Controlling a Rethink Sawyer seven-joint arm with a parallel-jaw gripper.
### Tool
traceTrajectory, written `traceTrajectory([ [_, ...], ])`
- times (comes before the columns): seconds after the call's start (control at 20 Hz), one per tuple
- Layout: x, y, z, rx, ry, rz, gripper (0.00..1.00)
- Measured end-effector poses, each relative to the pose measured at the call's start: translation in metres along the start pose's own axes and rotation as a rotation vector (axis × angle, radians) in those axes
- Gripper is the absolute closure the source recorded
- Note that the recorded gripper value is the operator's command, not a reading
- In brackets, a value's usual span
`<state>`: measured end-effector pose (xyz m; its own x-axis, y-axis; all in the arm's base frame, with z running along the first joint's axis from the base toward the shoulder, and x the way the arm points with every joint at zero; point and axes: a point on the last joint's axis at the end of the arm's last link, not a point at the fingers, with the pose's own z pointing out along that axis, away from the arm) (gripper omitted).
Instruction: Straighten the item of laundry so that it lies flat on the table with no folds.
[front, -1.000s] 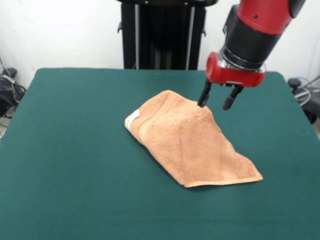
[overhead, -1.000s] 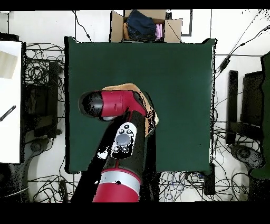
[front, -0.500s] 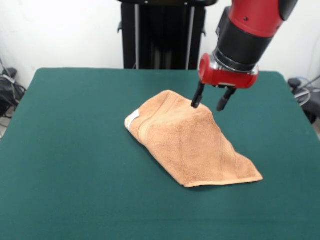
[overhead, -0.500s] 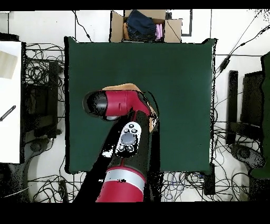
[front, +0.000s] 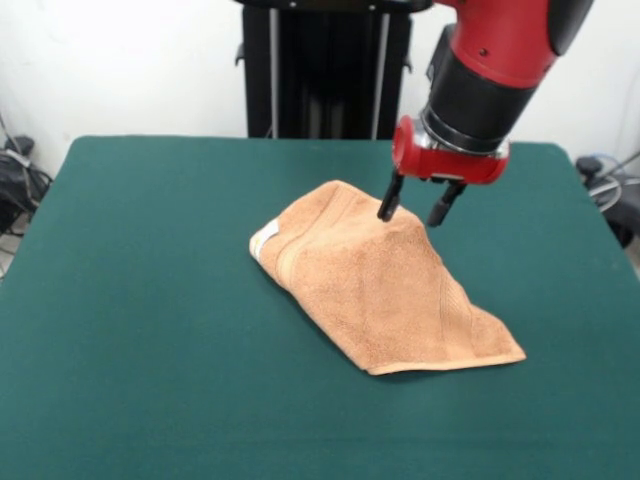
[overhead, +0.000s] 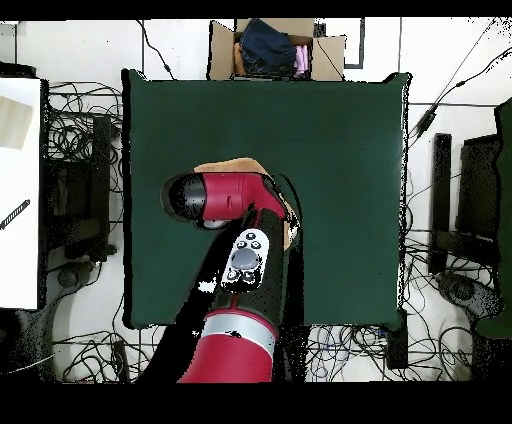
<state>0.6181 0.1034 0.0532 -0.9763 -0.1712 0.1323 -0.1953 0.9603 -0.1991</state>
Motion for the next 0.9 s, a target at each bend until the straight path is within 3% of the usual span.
traceTrajectory([
  [0.9, 0.005, 0.002, 0.015, 0.016, 0.01, -0.009, 0.0],
])
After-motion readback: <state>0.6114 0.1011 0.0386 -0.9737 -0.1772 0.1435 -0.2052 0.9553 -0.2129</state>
